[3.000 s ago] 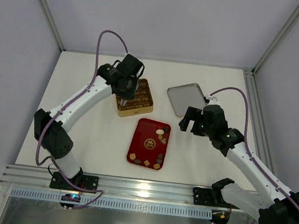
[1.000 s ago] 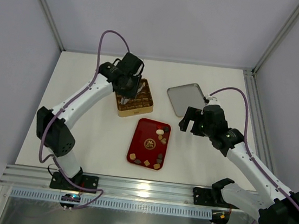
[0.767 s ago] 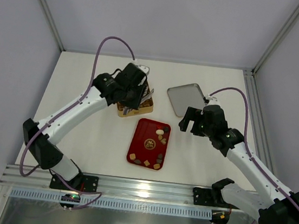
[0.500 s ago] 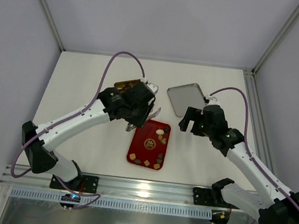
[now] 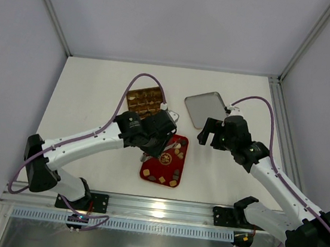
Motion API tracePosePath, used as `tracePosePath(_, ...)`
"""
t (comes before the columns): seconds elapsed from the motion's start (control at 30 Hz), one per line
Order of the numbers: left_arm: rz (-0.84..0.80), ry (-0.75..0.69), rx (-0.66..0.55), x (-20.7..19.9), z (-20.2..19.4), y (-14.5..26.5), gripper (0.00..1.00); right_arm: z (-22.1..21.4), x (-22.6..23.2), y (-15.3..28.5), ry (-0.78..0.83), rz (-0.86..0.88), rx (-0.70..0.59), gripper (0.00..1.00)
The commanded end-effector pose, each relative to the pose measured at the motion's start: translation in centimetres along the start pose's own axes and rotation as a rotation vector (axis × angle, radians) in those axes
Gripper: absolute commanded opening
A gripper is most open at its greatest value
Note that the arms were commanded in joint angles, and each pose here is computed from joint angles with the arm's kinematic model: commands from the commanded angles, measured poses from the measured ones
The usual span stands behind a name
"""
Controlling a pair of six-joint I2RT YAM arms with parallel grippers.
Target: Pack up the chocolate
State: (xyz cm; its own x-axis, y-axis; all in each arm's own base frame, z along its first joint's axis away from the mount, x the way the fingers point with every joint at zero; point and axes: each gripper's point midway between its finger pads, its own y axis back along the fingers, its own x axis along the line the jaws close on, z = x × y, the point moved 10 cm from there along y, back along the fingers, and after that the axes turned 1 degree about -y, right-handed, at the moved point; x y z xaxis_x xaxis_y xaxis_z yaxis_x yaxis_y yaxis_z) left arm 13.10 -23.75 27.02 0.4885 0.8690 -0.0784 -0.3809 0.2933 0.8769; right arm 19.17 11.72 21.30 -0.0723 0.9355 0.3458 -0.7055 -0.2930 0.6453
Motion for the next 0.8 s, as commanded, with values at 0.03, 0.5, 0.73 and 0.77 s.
tracePosePath(0.03,-0.038,0.028,-0.046,-0.7,0.2,0.1,0.42,1.4,0.7,0.8,-0.005,0.019,-0.062,1.00)
tracePosePath(0.5,-0.035,-0.008,-0.007,-1.9,0.5,-2.3,0.42,1.1,0.4,0.7,-0.002,0.010,-0.061,1.00)
tracePosePath(0.73,-0.039,-0.016,0.008,-2.3,0.0,-2.6,0.42,0.8,0.3,0.6,-0.004,0.011,-0.057,1.00)
tracePosePath(0.77,-0.036,-0.014,0.009,-2.4,0.0,-2.8,0.42,0.9,0.3,0.6,-0.006,0.012,-0.059,1.00)
